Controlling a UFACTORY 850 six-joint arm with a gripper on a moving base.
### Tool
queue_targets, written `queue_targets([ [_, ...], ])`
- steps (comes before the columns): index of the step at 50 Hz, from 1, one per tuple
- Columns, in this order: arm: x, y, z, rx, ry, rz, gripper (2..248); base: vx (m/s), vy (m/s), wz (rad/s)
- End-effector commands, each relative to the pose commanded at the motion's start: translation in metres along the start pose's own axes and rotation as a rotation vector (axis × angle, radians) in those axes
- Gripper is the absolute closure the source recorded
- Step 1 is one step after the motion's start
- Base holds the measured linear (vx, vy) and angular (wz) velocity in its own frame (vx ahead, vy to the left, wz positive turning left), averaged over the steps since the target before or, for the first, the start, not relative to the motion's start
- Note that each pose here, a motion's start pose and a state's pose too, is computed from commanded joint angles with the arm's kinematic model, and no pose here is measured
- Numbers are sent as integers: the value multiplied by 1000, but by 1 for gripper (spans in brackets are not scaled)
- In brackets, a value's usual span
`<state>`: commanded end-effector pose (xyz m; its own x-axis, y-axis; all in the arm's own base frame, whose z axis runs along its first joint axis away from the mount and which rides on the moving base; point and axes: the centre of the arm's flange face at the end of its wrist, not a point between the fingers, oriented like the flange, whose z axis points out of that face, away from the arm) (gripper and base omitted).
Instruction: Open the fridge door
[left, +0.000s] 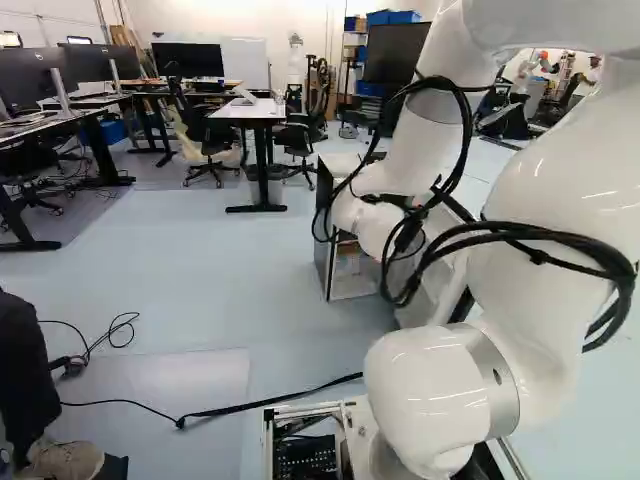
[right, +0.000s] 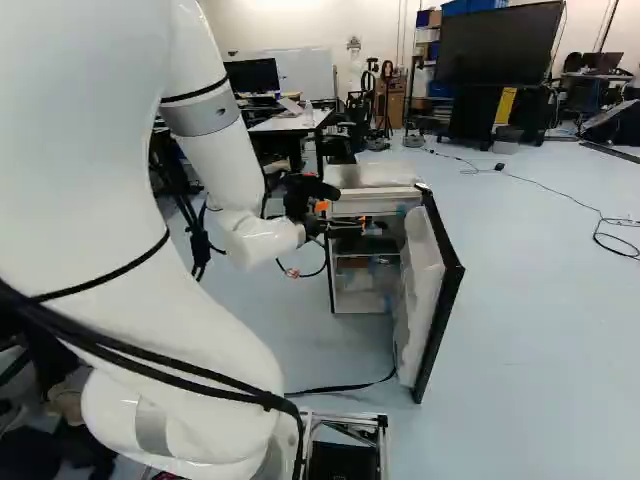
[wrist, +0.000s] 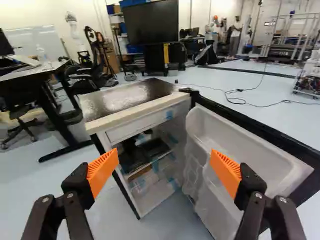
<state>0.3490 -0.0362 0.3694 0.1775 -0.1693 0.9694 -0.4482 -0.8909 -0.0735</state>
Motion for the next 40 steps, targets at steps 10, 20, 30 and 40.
queue_targets([
  [10, -2, 0, -16, 89, -21, -30, 3, 0, 0, 0],
  [20, -5, 0, -30, 168, -40, -61, 3, 0, 0, 0],
  [30, -8, 0, -43, 235, -57, -91, 3, 0, 0, 0],
  [40, -12, 1, -55, 292, -72, -119, 3, 0, 0, 0],
])
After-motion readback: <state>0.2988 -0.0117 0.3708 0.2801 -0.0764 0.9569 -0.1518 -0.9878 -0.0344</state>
